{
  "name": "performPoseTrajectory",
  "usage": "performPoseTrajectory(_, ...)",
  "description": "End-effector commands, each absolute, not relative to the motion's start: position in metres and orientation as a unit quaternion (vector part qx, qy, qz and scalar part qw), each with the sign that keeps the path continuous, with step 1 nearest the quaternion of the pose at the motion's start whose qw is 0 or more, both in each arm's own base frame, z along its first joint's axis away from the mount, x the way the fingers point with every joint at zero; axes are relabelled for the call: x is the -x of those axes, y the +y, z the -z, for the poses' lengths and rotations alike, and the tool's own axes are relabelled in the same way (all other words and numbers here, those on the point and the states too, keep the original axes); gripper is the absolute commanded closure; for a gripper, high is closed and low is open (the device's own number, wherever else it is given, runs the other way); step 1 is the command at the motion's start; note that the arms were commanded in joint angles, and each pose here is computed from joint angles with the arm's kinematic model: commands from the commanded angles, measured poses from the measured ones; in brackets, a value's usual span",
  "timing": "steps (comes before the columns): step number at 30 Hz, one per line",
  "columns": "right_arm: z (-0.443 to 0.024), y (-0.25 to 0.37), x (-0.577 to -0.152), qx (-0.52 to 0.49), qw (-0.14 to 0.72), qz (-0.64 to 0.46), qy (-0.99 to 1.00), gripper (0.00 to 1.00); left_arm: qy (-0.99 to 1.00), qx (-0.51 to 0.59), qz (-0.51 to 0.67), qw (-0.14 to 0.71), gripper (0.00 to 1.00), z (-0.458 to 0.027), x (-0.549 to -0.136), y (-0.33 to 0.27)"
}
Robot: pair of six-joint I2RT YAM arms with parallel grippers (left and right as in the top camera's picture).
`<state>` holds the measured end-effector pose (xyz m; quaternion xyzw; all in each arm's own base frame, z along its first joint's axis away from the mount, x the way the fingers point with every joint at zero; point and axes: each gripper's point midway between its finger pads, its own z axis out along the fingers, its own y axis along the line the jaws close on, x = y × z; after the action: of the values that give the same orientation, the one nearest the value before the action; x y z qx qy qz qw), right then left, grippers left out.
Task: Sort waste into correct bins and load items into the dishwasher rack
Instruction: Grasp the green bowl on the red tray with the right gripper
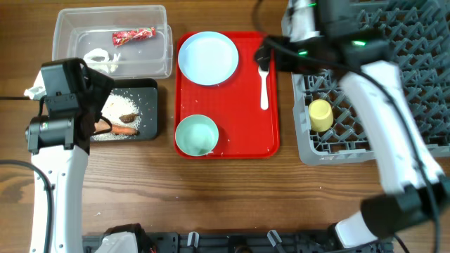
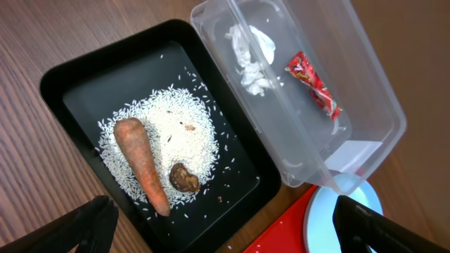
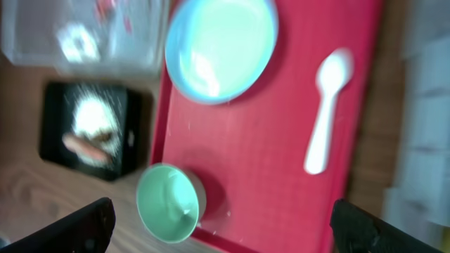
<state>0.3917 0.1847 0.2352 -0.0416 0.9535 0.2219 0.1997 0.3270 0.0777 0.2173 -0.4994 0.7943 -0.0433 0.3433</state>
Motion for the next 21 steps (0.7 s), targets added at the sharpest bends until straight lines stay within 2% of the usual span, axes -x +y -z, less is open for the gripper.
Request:
performPoseTrajectory(1, -0.145, 0.248, -0.373, 0.093, 0.073, -0.217, 0.969, 0.06, 0.795, 0.496, 0.041, 0.348, 0.00, -0.224, -0.325, 0.078)
performPoseTrajectory(3, -0.099, 0.280, -0.355, 0.117, 0.007, -0.227, 0.967, 0.09, 0.795, 0.496, 0.041, 0.348, 0.00, -0.224, -0.325, 0.078)
performPoseTrajectory(6, -0.070, 0.309, -0.336, 0.147, -0.024, -0.223, 0.963, 0.17, 0.795, 0.496, 0.041, 0.348, 0.00, -0.224, -0.325, 0.078)
performPoseTrajectory(7, -0.063, 0.316, -0.334, 0.157, -0.021, -0.217, 0.963, 0.23, 0.795, 0.496, 0.041, 0.348, 0.00, -0.224, -0.325, 0.078)
performPoseTrajectory(8, -0.055, 0.320, -0.335, 0.151, -0.016, -0.203, 0.967, 0.35, 0.795, 0.496, 0.041, 0.348, 0.00, -0.224, -0.325, 0.078)
performPoseTrajectory(9, -0.048, 0.319, -0.338, 0.140, -0.010, -0.183, 0.973, 0.41, 0.795, 0.496, 0.041, 0.348, 0.00, -0.224, -0.325, 0.078)
performPoseTrajectory(13, -0.028, 0.315, -0.339, 0.137, -0.018, -0.162, 0.977, 0.46, 0.795, 0.496, 0.041, 0.348, 0.00, -0.224, -0.325, 0.078)
performPoseTrajectory(14, -0.020, 0.314, -0.337, 0.141, -0.026, -0.158, 0.977, 0.52, 0.795, 0.496, 0.041, 0.348, 0.00, -0.224, -0.325, 0.078)
performPoseTrajectory(15, -0.016, 0.313, -0.336, 0.141, -0.029, -0.156, 0.977, 0.63, 0.795, 0.496, 0.041, 0.348, 0.00, -0.224, -0.325, 0.078)
performPoseTrajectory(17, -0.016, 0.313, -0.337, 0.138, -0.029, -0.156, 0.978, 0.96, 0.795, 0.496, 0.041, 0.348, 0.00, -0.224, -0.325, 0.078)
performPoseTrajectory(21, -0.043, 0.294, -0.354, 0.117, -0.006, -0.165, 0.979, 0.96, 0.795, 0.496, 0.041, 0.348, 0.00, -0.224, -0.325, 0.078)
